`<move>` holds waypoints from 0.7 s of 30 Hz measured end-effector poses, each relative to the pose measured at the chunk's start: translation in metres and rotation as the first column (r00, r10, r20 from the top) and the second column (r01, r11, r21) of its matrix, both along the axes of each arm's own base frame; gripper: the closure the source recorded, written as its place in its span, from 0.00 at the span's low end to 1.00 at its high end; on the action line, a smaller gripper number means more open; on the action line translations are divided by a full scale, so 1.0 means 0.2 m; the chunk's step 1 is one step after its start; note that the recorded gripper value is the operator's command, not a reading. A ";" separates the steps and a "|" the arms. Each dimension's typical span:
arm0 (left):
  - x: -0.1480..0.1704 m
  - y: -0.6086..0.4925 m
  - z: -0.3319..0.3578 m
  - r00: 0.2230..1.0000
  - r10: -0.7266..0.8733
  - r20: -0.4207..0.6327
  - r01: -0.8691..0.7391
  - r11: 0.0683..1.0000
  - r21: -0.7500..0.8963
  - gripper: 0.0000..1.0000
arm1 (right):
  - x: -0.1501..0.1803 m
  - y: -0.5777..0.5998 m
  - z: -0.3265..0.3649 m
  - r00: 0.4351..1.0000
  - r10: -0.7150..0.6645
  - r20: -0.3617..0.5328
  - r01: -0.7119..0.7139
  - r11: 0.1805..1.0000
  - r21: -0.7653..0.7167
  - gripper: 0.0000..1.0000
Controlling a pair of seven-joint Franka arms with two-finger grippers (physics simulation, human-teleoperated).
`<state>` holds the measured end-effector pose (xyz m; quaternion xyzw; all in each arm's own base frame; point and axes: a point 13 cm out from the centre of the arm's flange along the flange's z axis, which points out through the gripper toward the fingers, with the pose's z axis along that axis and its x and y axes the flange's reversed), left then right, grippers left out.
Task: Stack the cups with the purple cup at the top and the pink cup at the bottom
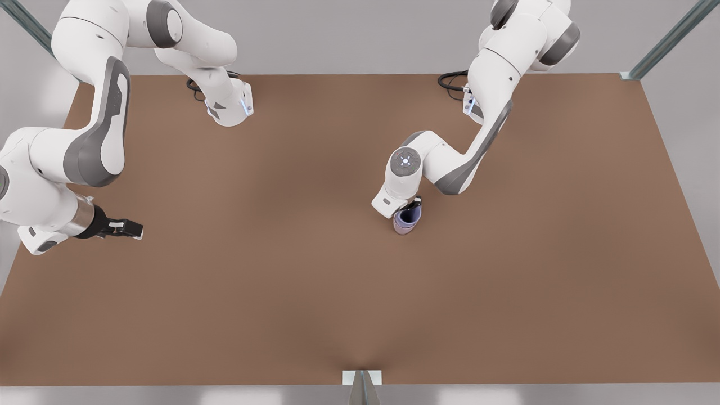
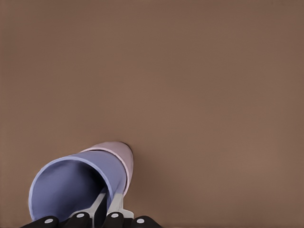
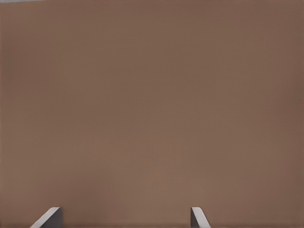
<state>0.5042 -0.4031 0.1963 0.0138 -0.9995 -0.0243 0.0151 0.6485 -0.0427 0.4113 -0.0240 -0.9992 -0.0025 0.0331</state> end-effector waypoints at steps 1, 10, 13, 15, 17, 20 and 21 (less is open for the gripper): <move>0.00 0.00 0.00 1.000 0.002 0.000 -0.002 1.000 0.000 0.72 | 0.00 0.00 0.00 1.000 0.000 0.000 0.000 1.000 0.000 0.00; 0.02 0.01 0.05 1.000 0.008 0.022 -0.008 1.000 0.002 0.00 | 0.00 0.00 0.00 1.000 0.000 -0.001 0.000 1.000 0.000 0.00; 0.18 0.03 0.32 0.996 0.038 0.078 -0.037 0.999 -0.018 0.00 | 0.00 0.00 -0.01 1.000 0.000 -0.003 0.000 1.000 0.000 0.00; 0.36 0.23 0.52 0.989 0.106 0.102 -0.106 0.994 -0.006 0.00 | 0.00 0.00 -0.01 1.000 0.000 -0.003 0.000 1.000 0.000 0.00; 0.51 0.59 0.67 0.975 0.198 0.105 -0.201 0.979 0.020 0.00 | 0.00 0.00 -0.01 1.000 -0.001 -0.003 0.001 1.000 0.000 0.00; 0.57 1.05 0.90 0.955 0.286 0.080 -0.289 0.957 0.029 0.00 | 0.00 0.00 -0.01 1.000 0.000 -0.003 0.000 1.000 0.000 0.00; 0.56 1.13 0.96 0.955 0.290 0.065 -0.292 0.956 0.015 0.00 | 0.00 0.00 -0.01 1.000 -0.001 -0.003 0.001 1.000 0.000 0.00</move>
